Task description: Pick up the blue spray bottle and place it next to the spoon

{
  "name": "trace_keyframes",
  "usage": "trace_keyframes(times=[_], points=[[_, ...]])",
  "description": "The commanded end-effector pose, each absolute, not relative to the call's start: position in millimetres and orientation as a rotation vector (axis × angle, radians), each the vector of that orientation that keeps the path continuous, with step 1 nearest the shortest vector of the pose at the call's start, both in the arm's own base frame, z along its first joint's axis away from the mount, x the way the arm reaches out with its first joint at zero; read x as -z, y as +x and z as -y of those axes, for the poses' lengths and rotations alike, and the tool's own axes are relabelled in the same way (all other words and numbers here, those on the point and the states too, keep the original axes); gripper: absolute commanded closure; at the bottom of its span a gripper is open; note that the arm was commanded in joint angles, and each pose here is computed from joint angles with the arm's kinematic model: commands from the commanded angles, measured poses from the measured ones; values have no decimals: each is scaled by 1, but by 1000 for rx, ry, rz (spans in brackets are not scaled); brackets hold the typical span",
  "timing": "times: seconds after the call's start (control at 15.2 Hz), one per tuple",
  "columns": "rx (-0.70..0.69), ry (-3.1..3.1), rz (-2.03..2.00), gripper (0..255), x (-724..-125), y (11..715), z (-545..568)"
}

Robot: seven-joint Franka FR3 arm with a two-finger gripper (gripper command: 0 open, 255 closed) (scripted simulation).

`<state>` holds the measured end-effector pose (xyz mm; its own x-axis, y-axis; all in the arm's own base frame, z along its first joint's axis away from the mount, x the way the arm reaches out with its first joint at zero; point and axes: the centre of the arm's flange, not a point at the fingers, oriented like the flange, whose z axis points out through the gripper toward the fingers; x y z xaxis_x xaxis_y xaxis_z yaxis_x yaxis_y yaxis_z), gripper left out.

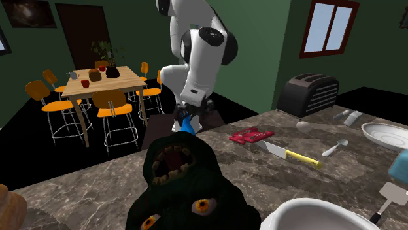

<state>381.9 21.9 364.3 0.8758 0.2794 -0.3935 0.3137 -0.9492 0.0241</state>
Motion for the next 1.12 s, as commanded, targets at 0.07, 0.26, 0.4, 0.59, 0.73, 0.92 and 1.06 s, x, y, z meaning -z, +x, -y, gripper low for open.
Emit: trace_keyframes(times=[0.07,0.26,0.4,0.59,0.73,0.92,1.06], points=[[697,2925,-549,0,-335,381,-27],[697,2925,-549,0,-321,374,-25],[697,2925,-549,0,-312,370,-23],[697,2925,-549,0,-300,364,-21],[697,2925,-549,0,-300,364,-21],[697,2925,-549,0,-300,364,-21],[697,2925,-549,0,-300,364,-21]])
